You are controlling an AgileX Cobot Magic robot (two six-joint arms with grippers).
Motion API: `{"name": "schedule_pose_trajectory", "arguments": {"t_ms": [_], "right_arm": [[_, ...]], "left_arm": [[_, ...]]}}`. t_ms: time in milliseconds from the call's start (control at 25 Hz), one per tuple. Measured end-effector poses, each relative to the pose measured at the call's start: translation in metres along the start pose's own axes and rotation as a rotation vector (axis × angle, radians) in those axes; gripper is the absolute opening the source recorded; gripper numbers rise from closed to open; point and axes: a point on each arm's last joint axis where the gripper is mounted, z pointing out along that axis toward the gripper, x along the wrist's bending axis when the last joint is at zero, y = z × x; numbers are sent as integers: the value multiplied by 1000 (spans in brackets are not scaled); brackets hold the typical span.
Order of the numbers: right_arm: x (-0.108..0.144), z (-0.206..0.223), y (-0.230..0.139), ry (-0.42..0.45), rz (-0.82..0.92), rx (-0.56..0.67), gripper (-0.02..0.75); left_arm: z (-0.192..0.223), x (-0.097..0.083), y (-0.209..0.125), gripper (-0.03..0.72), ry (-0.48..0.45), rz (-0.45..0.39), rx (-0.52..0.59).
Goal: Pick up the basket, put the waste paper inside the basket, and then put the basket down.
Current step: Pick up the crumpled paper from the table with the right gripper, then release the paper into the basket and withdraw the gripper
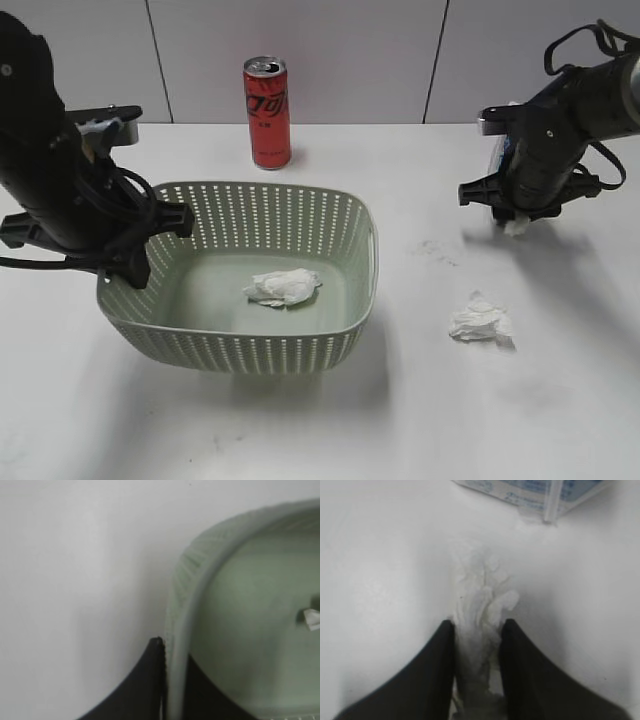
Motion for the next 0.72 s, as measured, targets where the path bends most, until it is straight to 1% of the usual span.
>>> {"name": "schedule_pose_trajectory", "arguments": {"t_ms": [40,80,120,240,320,360,440,480,560,640,680,720], "right_arm": [[0,0,0,-4,-1,4,129],[-1,0,-1,-13,-2,14,78],[-2,0,-2,-25,-6,29,47],[-3,-6,-4,-25,-29,67,41],[-1,-17,-7,20,-59,110,36],[2,-27,-9,73,-59,147,35],[13,-54,-8,210,-102,170,35],[21,-74,-7,307,-135,163,35],[39,-117,-5,498,-220,110,34],[59,-167,-8,667,-357,-3,34],[69,-191,-12,730,-411,-57,34],[77,-209,-17,770,-465,-101,34]], "left_arm": [[0,0,0,1,1,1,0],[0,0,0,1,2,2,0],[0,0,0,1,3,3,-1],[0,0,0,1,5,5,-2],[0,0,0,1,5,5,-2],[0,0,0,1,5,5,-2],[0,0,0,1,5,5,-2],[0,0,0,1,5,5,-2],[0,1,0,1,6,5,-1],[0,1,0,1,6,5,0],[0,1,0,1,6,5,0],[0,1,0,1,6,5,0]]}}
